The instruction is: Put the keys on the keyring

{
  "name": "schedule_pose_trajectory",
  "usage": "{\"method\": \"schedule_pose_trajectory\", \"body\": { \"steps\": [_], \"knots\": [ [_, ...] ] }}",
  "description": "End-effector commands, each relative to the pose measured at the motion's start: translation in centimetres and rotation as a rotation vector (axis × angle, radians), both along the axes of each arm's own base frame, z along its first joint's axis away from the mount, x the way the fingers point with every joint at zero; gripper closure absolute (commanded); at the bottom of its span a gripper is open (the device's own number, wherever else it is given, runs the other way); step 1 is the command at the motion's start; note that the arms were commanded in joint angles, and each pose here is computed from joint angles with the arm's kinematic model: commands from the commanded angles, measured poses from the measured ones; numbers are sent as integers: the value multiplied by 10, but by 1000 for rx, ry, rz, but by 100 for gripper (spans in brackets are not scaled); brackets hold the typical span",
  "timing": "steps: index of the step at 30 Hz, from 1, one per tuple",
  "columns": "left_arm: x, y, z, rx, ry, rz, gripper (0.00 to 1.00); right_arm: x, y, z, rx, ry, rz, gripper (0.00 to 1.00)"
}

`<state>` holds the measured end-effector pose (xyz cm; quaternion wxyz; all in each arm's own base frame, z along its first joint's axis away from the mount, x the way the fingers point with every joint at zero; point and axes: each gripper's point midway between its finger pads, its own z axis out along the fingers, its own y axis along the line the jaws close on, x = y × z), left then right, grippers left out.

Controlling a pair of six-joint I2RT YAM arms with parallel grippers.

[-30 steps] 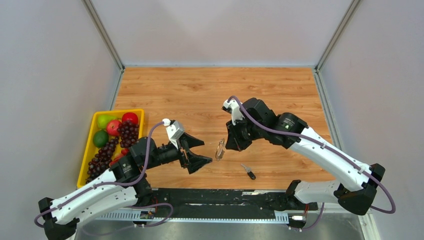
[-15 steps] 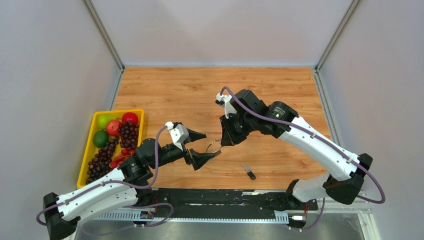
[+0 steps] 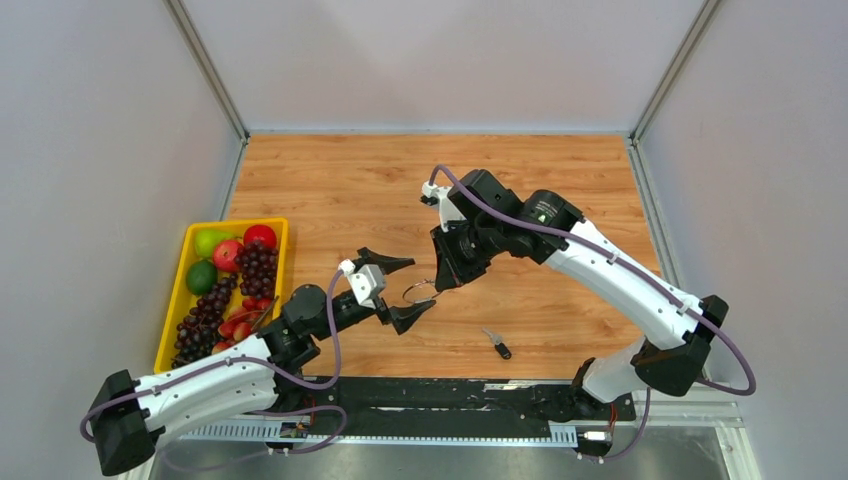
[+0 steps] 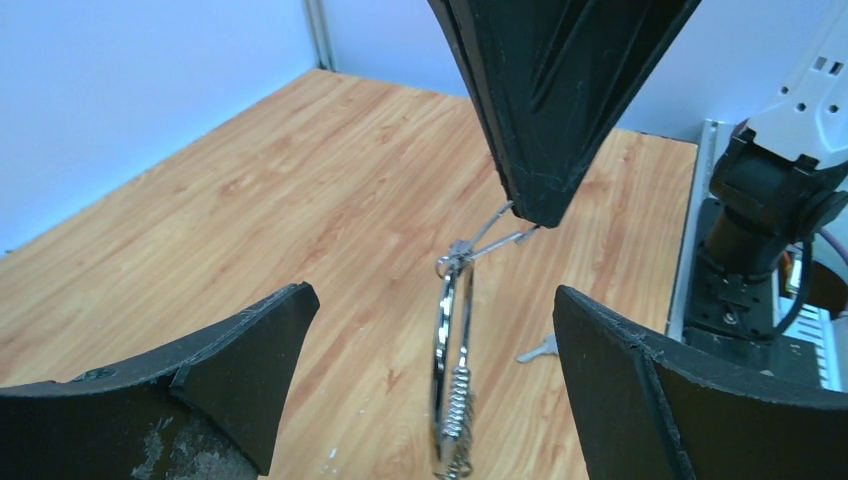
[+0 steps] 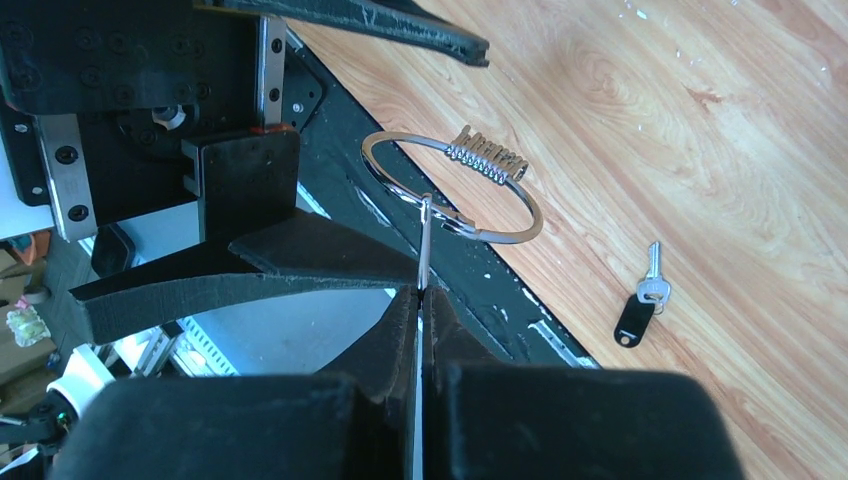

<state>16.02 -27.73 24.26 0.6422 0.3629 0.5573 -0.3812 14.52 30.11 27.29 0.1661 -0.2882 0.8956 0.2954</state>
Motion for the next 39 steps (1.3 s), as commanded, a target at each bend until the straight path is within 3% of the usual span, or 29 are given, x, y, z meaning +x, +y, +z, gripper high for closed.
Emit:
{"method": "schedule_pose_trajectory", "body": {
  "steps": [1, 12, 19, 35, 37, 38, 39],
  "knots": [
    [3, 4, 29, -81, -158, 26, 1, -10, 2, 14, 26, 39, 11, 100],
    [-7, -6, 26, -85, -245, -45, 11, -13, 5, 15, 18, 69, 20, 100],
    [-14, -12, 24, -68, -273, -87, 23, -13, 8, 17, 17, 79, 22, 100],
    [-16, -18, 13, -10, -278, -104, 72, -14, 15, 23, 12, 77, 30, 100],
    [-16, -16, 14, -13, -281, -95, 82, -15, 16, 22, 9, 76, 32, 100],
    [-14, -14, 17, -20, -283, -81, 93, -15, 15, 22, 6, 77, 32, 100],
    [-15, -13, 17, -21, -284, -77, 97, -15, 15, 21, 4, 74, 29, 100]
  ]
}}
